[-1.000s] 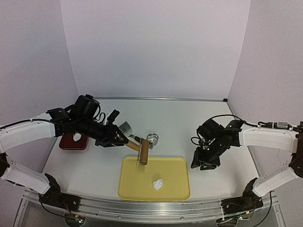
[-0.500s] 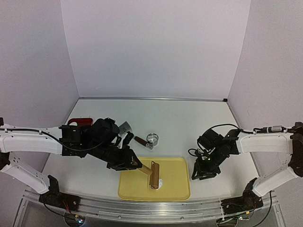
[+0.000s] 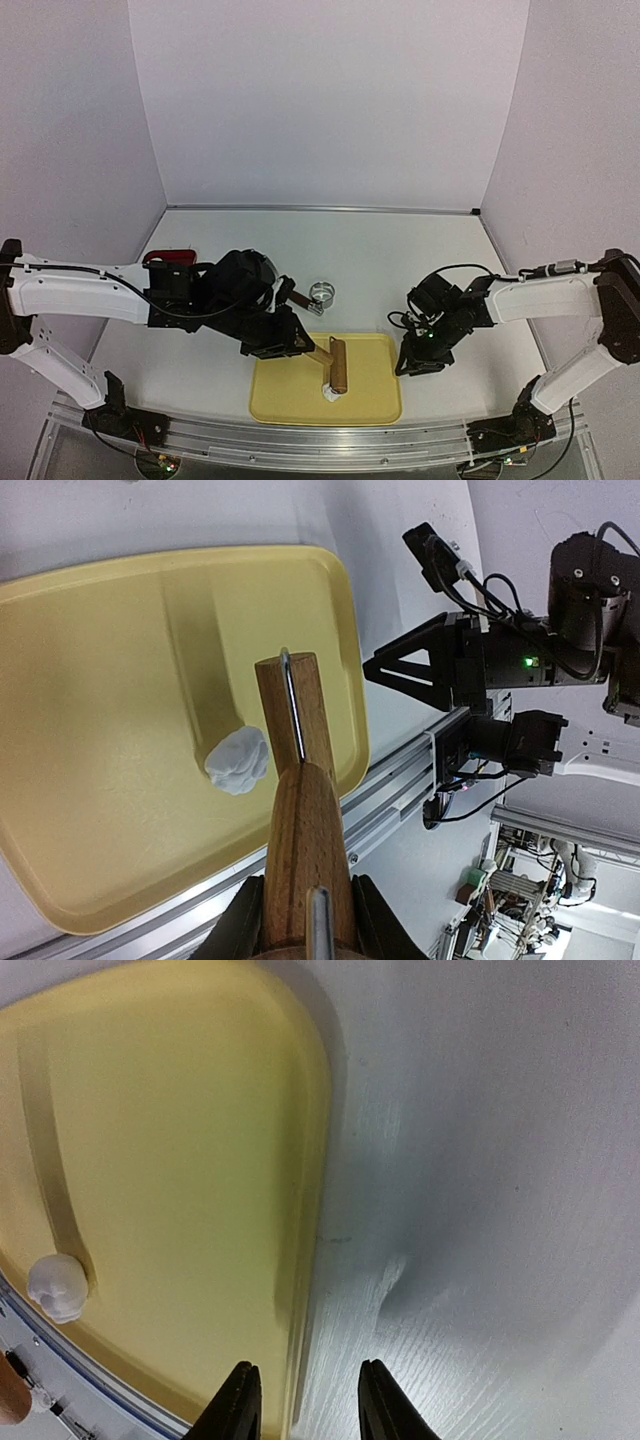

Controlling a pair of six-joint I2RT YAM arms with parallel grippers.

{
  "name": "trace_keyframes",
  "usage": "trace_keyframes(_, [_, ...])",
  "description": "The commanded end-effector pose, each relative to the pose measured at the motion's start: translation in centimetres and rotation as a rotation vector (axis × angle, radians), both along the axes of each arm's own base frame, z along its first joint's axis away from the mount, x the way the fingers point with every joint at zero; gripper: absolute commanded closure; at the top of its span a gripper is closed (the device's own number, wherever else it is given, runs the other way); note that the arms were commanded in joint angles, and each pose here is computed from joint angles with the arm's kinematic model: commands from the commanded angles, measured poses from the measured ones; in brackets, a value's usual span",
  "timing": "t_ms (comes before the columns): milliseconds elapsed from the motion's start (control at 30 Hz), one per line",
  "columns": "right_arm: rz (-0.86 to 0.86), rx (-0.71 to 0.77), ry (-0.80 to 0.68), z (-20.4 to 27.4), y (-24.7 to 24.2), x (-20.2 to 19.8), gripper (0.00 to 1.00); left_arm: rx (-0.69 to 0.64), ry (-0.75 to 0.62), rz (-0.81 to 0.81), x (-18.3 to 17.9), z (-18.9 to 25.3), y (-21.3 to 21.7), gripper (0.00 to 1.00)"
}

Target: Roll out the dumpling wrappers from the dough

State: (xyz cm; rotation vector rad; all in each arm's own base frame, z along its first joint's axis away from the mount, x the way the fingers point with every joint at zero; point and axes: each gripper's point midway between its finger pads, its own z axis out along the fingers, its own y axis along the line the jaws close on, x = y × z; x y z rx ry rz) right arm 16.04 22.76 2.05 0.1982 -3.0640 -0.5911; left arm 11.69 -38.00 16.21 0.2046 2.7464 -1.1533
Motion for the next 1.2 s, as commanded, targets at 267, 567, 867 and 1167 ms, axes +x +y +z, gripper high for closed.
trace_keyframes(267, [-0.086, -0.076, -0.109, -0.9, 2.1, 3.7, 0.83, -0.056, 0.023, 0.039, -2.3, 1.6, 1.8, 1.0])
trace_keyframes(567, [-0.162, -0.303, -0.149, -2.0, 0.0, 4.4, 1.0, -0.012, -0.062, 0.071, -2.3, 0.8, 2.6, 1.0])
trace_keyframes(867, [-0.177, -0.36, -0.171, -1.8, 0.1, 5.4, 1.0, -0.067, -0.088, 0.129, -1.7, -0.2, 3.8, 1.0])
trace_keyframes(1167, [-0.157, -0.394, -0.148, -3.1, 0.7, 5.0, 1.0, -0.15, -0.144, 0.148, -1.0, 2.0, 3.6, 1.0])
